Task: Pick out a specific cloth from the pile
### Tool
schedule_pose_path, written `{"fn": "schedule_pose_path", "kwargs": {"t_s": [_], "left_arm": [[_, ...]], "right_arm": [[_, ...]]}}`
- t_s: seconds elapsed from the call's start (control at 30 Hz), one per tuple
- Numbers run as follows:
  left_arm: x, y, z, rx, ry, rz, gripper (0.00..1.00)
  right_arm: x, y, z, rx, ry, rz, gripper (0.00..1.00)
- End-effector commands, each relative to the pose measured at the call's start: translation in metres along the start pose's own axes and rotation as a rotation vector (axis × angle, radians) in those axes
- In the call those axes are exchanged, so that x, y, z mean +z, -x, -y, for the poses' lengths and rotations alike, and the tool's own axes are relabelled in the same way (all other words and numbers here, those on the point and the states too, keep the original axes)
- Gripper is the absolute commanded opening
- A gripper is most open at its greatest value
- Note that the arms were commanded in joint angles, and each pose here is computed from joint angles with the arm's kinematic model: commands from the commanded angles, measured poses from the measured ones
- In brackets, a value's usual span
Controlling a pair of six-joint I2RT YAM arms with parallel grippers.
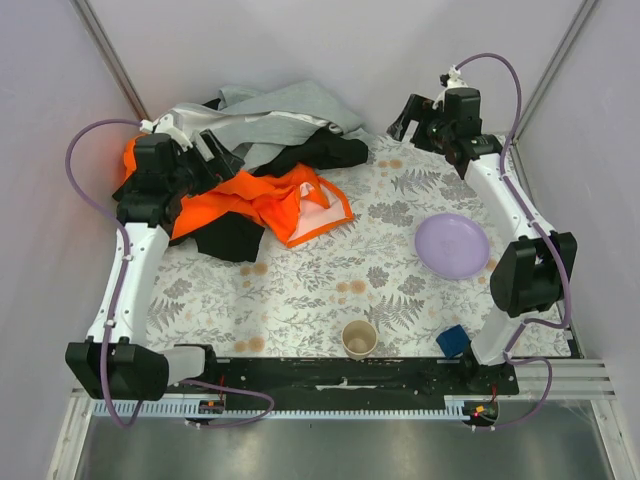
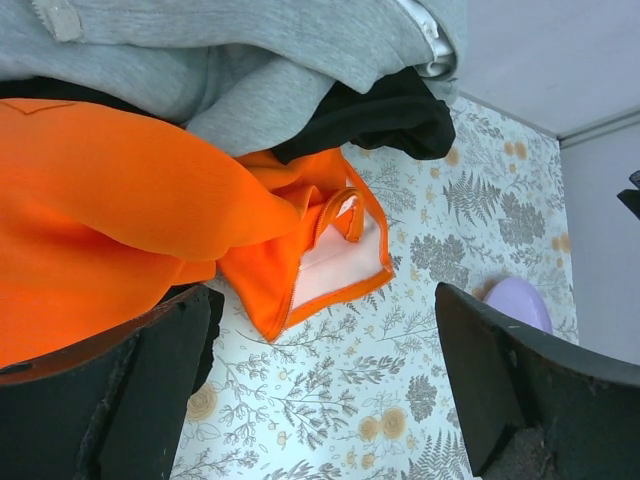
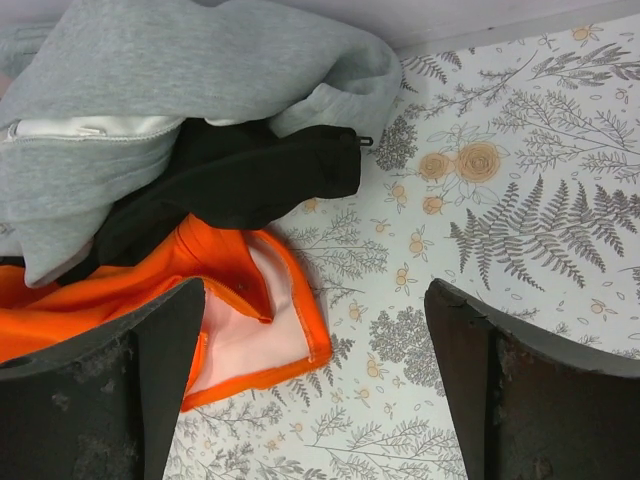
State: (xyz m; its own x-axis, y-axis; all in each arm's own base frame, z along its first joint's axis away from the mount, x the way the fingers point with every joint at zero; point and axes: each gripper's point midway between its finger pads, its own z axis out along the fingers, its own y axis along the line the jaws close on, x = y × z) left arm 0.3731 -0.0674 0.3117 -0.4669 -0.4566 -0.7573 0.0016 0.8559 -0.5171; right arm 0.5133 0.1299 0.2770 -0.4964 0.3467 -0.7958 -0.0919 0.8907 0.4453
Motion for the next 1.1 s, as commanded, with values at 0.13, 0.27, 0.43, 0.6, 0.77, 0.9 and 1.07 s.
{"fn": "schedule_pose_path", "kwargs": {"t_s": [0.13,0.27,0.43,0.6,0.77,0.9,1.07], "left_arm": [[0.002,-0.012,-0.016,-0.047,0.068,-0.052,0.99],[-0.005,-0.040,-0.043,-0.181,0.209,-0.111,0.99],[-0.025,-0.090,-0.063,-0.183,0.275,-0.250,1.00],[-0.046,-0.142,-0.083,-0.326,0.371,-0.444,0.99],[-0.042,-0.181,-0.097,-0.423,0.428,-0.563,0.99],[-0.022,-0.202,-0.121,-0.433,0.508,-0.627,0.99],[0.012,-0.195,-0.146,-0.383,0.573,-0.577,1.00]], "right_arm": [[-0.006,-0.020,0.000,-0.010,0.023,-0.072,0.98],[-0.006,-0.041,0.007,-0.007,0.014,-0.121,0.98],[-0.005,-0.071,0.011,-0.018,0.008,-0.187,0.98],[-0.005,-0.096,0.019,-0.032,-0.009,-0.238,0.98],[-0.008,-0.113,0.025,-0.026,-0.018,-0.273,0.98],[-0.009,-0.122,0.026,-0.020,-0.008,-0.292,0.98],[-0.014,-0.121,0.025,-0.030,-0.004,-0.286,0.98]]}}
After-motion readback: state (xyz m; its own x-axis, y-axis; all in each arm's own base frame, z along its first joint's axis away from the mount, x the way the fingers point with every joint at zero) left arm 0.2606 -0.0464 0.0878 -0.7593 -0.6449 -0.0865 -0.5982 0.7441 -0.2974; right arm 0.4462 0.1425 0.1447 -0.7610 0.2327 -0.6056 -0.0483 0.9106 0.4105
